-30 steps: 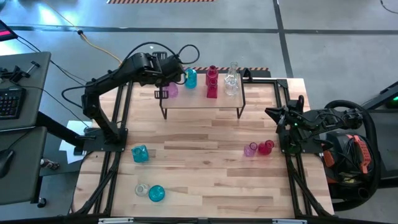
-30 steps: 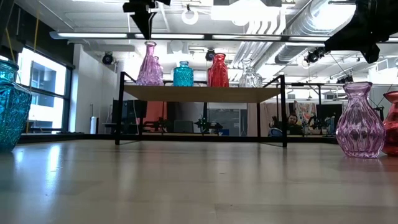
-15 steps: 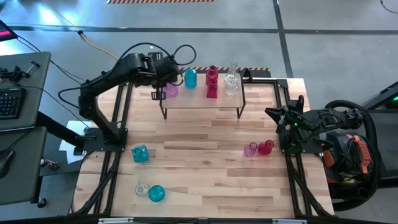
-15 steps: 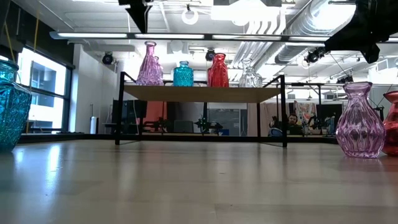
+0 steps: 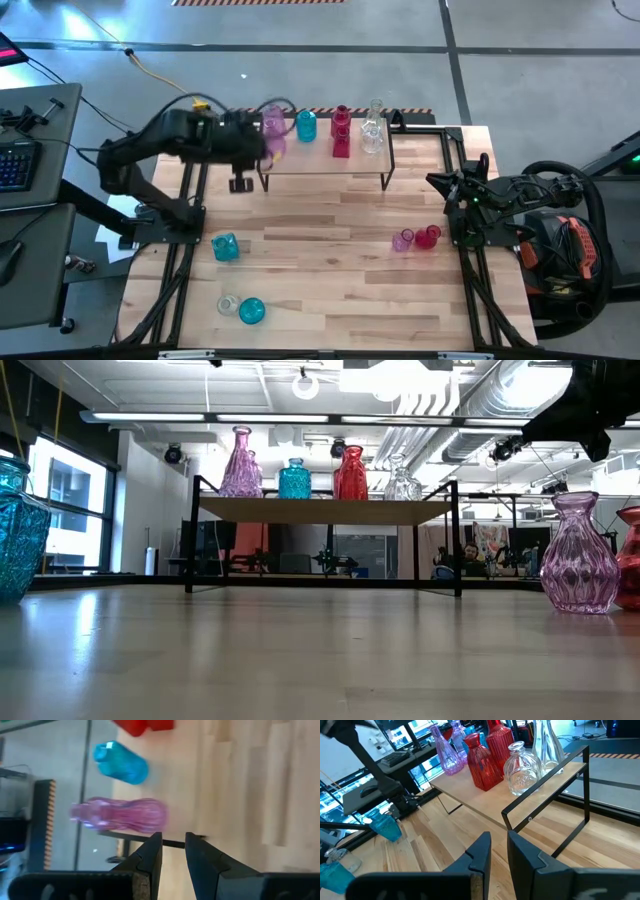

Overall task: Sort vases onto shelf
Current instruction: Put the top blue vase on the shelf aligned with the other blue vase

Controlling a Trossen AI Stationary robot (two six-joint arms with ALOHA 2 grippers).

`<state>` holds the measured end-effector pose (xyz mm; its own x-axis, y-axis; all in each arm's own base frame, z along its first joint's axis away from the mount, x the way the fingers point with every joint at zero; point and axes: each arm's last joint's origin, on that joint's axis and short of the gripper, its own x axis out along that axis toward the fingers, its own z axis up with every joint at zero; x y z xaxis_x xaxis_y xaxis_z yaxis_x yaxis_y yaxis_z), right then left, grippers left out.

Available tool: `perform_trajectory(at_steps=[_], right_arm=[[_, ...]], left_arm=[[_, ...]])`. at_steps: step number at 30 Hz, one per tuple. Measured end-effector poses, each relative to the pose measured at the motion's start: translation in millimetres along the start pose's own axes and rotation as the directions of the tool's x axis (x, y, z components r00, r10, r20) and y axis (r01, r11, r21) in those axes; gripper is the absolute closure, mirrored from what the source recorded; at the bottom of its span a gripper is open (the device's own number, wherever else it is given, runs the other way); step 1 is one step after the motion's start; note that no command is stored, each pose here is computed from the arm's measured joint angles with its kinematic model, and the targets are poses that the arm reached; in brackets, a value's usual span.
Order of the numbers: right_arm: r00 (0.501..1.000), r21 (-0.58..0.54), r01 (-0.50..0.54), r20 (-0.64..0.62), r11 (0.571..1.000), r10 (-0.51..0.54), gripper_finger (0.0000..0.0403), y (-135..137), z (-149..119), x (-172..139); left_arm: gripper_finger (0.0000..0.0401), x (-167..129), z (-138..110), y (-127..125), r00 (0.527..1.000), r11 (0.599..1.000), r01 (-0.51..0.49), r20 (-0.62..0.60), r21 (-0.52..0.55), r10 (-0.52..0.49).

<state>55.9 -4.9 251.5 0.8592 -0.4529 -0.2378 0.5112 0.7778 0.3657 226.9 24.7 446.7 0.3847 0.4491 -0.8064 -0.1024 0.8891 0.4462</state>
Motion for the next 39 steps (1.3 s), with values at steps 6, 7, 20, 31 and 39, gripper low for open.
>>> perform_trajectory(at_steps=[6,7,20,31,39], right_arm=[[1.000,0.000,0.000,0.000,1.000,0.000,0.0359,0,0,0],[1.000,0.000,0.000,0.000,1.000,0.000,0.0359,0,0,0],[1.000,0.000,0.000,0.000,1.000,0.000,0.0359,0,0,0],[1.000,0.000,0.000,0.000,1.000,0.000,0.0359,0,0,0],[1.000,0.000,0.000,0.000,1.000,0.000,0.0359,0,0,0]], left_arm=[[0.0325,0,-14,-38,0.996,0.994,0.083,-0.018,-0.064,-0.085],[0.0325,2,-18,-43,0.994,0.991,0.103,-0.028,-0.080,-0.106],[0.0325,25,-66,-101,0.896,0.883,0.277,-0.230,-0.380,-0.380],[0.0320,38,-92,-138,0.839,0.837,0.166,-0.372,-0.521,-0.398],[0.0269,41,-101,-151,0.835,0.852,0.148,-0.398,-0.502,-0.380]])
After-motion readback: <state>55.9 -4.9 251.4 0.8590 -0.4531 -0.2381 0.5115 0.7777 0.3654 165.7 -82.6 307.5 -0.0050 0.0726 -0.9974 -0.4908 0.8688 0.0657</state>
